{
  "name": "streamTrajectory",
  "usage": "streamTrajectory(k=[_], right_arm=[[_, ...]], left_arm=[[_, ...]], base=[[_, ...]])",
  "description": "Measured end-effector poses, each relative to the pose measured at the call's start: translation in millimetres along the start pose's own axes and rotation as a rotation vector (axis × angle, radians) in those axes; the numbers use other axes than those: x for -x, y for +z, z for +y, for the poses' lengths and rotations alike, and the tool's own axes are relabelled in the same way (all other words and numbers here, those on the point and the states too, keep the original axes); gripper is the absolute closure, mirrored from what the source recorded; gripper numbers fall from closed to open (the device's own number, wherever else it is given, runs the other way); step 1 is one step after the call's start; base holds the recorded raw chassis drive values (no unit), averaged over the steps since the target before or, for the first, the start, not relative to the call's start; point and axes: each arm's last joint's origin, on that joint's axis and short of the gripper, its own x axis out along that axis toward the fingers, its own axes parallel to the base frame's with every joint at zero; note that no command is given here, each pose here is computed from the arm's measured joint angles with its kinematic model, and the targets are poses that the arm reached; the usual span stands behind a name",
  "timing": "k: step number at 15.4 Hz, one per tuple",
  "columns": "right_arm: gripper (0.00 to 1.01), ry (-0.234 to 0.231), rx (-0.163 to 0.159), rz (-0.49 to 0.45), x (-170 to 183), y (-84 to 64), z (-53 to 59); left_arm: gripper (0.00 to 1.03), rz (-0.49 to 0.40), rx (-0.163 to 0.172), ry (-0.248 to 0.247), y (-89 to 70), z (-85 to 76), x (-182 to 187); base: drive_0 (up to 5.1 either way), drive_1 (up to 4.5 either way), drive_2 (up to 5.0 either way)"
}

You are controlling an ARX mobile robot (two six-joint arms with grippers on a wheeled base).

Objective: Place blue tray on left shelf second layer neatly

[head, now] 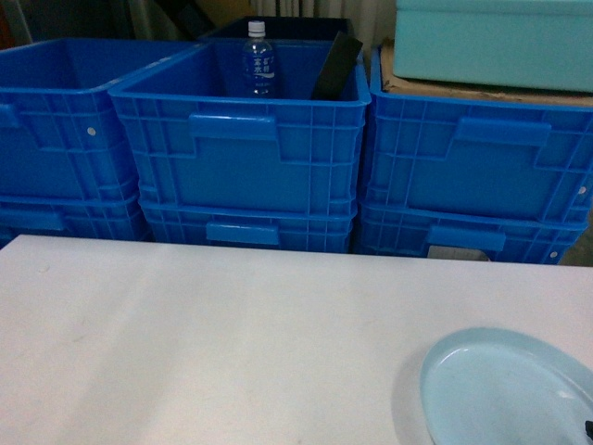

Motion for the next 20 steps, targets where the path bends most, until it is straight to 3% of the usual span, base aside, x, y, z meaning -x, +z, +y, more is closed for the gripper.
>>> streamTrajectory(k=[1,2,3,4,6,8,10,13,17,19,20], right_arm=[[0.03,-0.013,0.008,-0.002,-1,0.1,-0.3],[0.03,-0.024,0.113,0.014,-12,3.2,8.3],[0.08,-0.018,0.142,0.008,-21,9.0,17.7],[0.19,-0.003,0.144,0.005,-25,12.1,22.9],[0.41,0.008,0.120,0.012,-27,12.5,25.4],[0.63,0.006,0.073,0.009,-25,12.2,21.3],[1.00,0.026,-0.007,0.010,-21,9.1,17.7],[0.99,0.029,-0.032,0.009,-19,8.1,16.8],[0.99,0.031,-0.034,0.007,-18,7.0,17.1],[0.99,0.019,-0.015,-0.013,-12,8.7,19.1],[0.99,0.014,0.031,-0.055,-4,15.9,23.7]], left_arm=[[0.05,0.000,0.000,0.000,0.0,0.0,0],[0.05,0.000,0.000,0.000,0.0,0.0,0],[0.05,0.000,0.000,0.000,0.0,0.0,0],[0.05,0.000,0.000,0.000,0.0,0.0,0],[0.05,0.000,0.000,0.000,0.0,0.0,0],[0.05,0.000,0.000,0.000,0.0,0.0,0],[0.05,0.000,0.000,0.000,0.0,0.0,0],[0.05,0.000,0.000,0.000,0.0,0.0,0],[0.05,0.000,0.000,0.000,0.0,0.0,0],[0.05,0.000,0.000,0.000,0.0,0.0,0],[0.05,0.000,0.000,0.000,0.0,0.0,0]], base=[[0.0,0.00,0.0],[0.0,0.00,0.0],[0.0,0.00,0.0],[0.0,0.00,0.0],[0.0,0.00,0.0],[0.0,0.00,0.0],[0.0,0.00,0.0],[0.0,0.00,0.0],[0.0,0.00,0.0],[0.0,0.00,0.0],[0.0,0.00,0.0]])
